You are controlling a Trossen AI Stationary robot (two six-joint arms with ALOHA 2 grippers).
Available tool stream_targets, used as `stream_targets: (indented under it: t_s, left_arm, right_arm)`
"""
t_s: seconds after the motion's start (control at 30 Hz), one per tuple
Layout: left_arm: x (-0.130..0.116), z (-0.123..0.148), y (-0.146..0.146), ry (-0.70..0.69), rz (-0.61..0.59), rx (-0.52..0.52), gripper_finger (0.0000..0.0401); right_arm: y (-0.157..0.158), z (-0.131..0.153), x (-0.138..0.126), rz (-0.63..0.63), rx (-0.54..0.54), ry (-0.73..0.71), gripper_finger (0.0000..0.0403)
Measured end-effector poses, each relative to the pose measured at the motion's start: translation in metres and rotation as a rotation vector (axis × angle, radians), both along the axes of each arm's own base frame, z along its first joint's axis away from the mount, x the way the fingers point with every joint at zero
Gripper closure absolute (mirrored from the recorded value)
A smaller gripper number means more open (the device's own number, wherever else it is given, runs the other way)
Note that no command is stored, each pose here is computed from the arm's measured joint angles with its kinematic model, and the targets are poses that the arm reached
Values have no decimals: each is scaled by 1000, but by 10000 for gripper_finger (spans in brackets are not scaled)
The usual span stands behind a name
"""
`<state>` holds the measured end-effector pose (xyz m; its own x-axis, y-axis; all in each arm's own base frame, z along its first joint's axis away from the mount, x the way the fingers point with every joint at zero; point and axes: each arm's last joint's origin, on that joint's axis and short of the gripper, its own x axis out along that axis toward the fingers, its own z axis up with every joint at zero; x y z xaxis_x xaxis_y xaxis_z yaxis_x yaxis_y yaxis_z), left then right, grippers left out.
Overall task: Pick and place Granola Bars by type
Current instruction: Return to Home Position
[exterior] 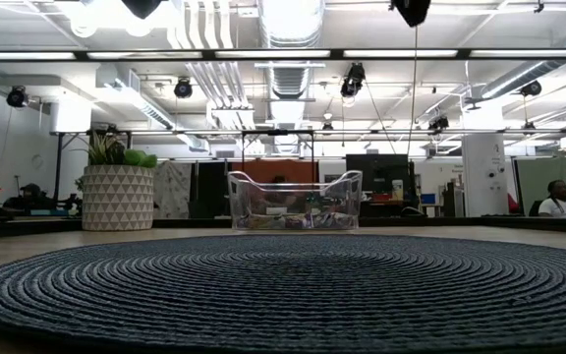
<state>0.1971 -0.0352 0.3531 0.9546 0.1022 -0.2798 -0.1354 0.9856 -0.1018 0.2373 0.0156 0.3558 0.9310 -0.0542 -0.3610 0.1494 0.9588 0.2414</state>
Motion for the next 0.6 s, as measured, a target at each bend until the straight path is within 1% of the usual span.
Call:
stream_targets:
  t_s: [0.13,0.27,0.33,0.5,0.6]
  left_arm:
    - [0,0,0,2,0,0,401]
    - [1,-1,1,1,31,-5,401]
    - [0,-1,1,4,30,1,401]
    - [-2,-1,1,7,17,43,401]
    - [-3,-6,2,18,13,58,401]
  right_arm:
    - [0,-14,0,-2,3,37,394]
    - [0,-28,0,-3,0,75,394]
    - [0,-34,-3,-9,15,83,394]
    - [-1,-41,-17,-8,23,5,394]
    - [-2,-44,-26,-3,26,-63,394]
